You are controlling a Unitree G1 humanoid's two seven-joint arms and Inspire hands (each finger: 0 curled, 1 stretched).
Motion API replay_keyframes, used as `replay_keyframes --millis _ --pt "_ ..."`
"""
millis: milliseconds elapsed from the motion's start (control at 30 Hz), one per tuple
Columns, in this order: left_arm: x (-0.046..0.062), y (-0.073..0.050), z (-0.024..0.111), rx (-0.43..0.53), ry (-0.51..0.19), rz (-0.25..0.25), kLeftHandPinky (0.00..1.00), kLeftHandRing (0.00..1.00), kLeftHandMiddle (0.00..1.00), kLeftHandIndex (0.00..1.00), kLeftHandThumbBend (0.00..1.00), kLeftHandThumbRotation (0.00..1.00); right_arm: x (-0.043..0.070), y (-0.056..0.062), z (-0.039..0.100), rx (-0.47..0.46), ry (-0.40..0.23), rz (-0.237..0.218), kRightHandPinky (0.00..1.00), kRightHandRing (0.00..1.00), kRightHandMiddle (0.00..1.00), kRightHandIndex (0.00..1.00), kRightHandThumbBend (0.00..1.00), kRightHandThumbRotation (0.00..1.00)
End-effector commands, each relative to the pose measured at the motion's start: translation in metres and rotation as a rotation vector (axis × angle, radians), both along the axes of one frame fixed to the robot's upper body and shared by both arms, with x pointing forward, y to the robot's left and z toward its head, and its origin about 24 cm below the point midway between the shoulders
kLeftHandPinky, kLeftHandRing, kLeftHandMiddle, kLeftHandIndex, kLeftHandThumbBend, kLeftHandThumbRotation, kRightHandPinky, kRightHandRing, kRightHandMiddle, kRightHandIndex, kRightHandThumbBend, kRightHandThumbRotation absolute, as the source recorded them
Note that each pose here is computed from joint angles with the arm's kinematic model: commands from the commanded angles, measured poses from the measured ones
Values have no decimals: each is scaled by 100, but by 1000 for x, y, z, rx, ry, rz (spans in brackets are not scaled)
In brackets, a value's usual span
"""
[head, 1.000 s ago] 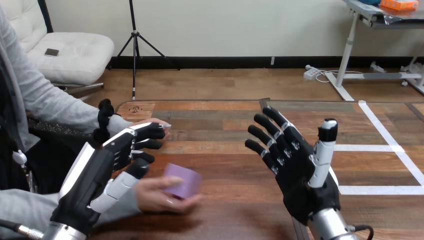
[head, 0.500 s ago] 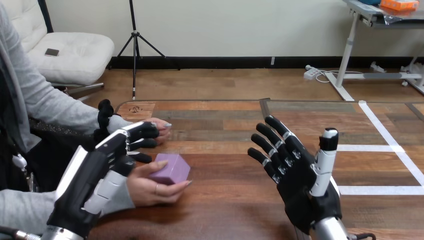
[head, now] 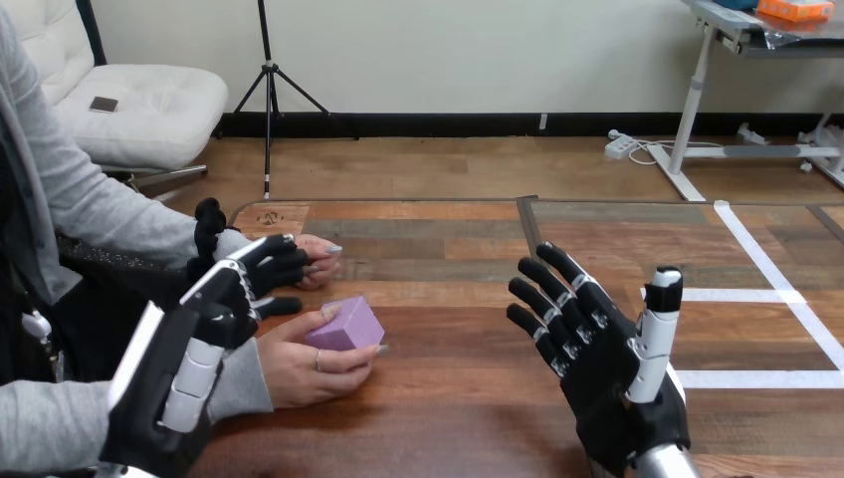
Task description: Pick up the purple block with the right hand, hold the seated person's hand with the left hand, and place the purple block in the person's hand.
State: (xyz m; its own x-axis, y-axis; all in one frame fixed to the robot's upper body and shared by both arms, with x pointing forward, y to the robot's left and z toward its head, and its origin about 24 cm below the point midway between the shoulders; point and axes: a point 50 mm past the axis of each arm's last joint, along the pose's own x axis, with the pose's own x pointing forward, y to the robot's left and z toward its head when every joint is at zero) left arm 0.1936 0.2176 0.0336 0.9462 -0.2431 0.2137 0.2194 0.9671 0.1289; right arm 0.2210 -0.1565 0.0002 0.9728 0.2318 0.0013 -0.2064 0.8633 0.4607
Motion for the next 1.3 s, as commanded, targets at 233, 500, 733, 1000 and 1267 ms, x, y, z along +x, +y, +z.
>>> replay_keyframes --millis 233,500,733,1000,1267 --pt "5 -8 3 -6 -30 -21 79 85 81 79 83 100 1 -4 0 2 -10 1 90 88 87 86 100 100" --pt "-1 -18 -2 -53 2 -37 81 85 82 79 81 100 -3 -5 0 12 -9 -2 91 88 87 85 100 100" --pt "-5 -29 -6 -85 -1 -14 84 84 82 78 77 100 -5 -6 1 16 -14 -6 88 86 86 85 100 99" --pt "-14 -46 -14 -166 -23 63 78 80 78 72 70 100 -9 -6 3 -4 -32 -9 86 86 86 85 100 98" --pt "-23 -57 -17 -196 -19 65 77 81 78 72 67 100 -14 -7 4 -28 -56 -5 88 86 86 85 98 99"
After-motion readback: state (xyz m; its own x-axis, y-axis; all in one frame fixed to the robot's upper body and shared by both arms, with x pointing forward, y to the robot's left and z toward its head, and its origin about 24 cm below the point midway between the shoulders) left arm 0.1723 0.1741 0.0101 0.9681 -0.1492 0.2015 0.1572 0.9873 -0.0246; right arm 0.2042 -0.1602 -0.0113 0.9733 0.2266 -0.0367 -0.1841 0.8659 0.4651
